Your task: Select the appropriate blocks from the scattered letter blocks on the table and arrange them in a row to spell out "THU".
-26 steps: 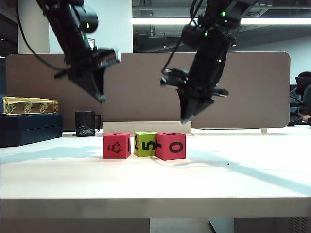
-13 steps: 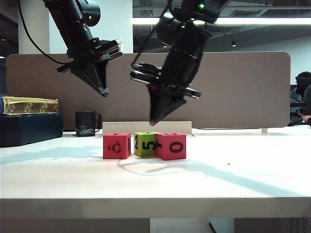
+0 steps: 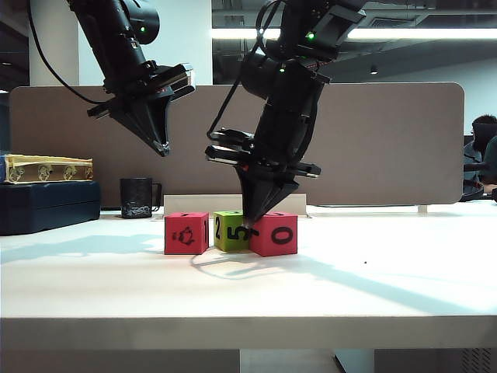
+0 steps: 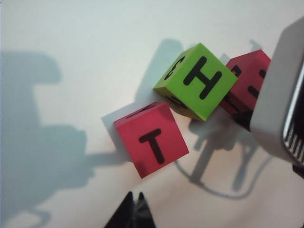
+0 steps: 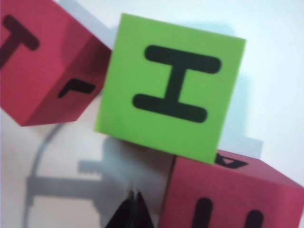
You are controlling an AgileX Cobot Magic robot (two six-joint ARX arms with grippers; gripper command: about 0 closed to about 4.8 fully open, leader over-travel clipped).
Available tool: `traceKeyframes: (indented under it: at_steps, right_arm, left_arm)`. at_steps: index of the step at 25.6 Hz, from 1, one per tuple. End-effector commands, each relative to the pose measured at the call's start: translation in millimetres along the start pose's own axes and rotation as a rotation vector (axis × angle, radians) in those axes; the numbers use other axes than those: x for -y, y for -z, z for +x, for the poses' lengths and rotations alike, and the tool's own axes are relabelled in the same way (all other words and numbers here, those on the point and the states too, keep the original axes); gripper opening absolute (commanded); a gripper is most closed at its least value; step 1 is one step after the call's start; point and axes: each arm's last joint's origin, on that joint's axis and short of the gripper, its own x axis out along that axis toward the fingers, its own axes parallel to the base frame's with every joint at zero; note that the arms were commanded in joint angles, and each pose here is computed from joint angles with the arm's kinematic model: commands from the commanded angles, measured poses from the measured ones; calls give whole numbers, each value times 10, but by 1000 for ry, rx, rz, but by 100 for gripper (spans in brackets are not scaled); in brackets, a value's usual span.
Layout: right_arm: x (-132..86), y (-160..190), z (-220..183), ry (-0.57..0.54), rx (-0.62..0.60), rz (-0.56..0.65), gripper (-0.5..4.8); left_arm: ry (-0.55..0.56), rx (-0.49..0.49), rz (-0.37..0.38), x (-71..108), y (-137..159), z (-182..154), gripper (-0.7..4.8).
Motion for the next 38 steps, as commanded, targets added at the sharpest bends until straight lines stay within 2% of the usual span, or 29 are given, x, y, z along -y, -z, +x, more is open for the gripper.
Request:
traceKeyframes:
  at_steps: [1, 15, 18, 21, 26, 28, 31, 34, 35, 36, 38]
  right_arm:
    - [23, -8, -5, 22, 5, 0, -5]
    - [219, -9, -14, 122, 12, 31, -5]
    - [290, -7, -13, 132, 14, 44, -5]
    - [452, -3, -35, 172, 22, 74, -5]
    - [492, -10, -72, 159, 32, 83, -4]
    - [464, -29, -124, 113, 49, 79, 1]
    - [426, -84, -267, 57, 92, 72, 0]
    - [396, -171, -499, 63, 144, 64, 1]
    - [372, -232, -700, 70, 177, 48, 18]
    - [363, -255, -795, 76, 188, 38, 32]
    - [336, -292, -1002, 94, 204, 31, 66]
  left_arm:
    - [3, 13, 6, 9, -9, -35, -6]
    - [4, 9, 5, 10, -5, -35, -6]
    - [4, 8, 5, 10, -4, -35, -6]
    - [8, 6, 4, 11, -2, -35, -6]
    - [36, 13, 5, 22, -6, -35, -6]
    - [66, 21, 7, 30, -11, -35, -6]
    - [73, 27, 9, 33, -17, -35, -5]
    - [74, 29, 9, 35, -20, -35, -1]
    - [75, 29, 12, 47, -21, -31, 1]
    - [76, 29, 13, 55, -22, -29, 17]
    - [76, 26, 21, 97, -28, -15, 87]
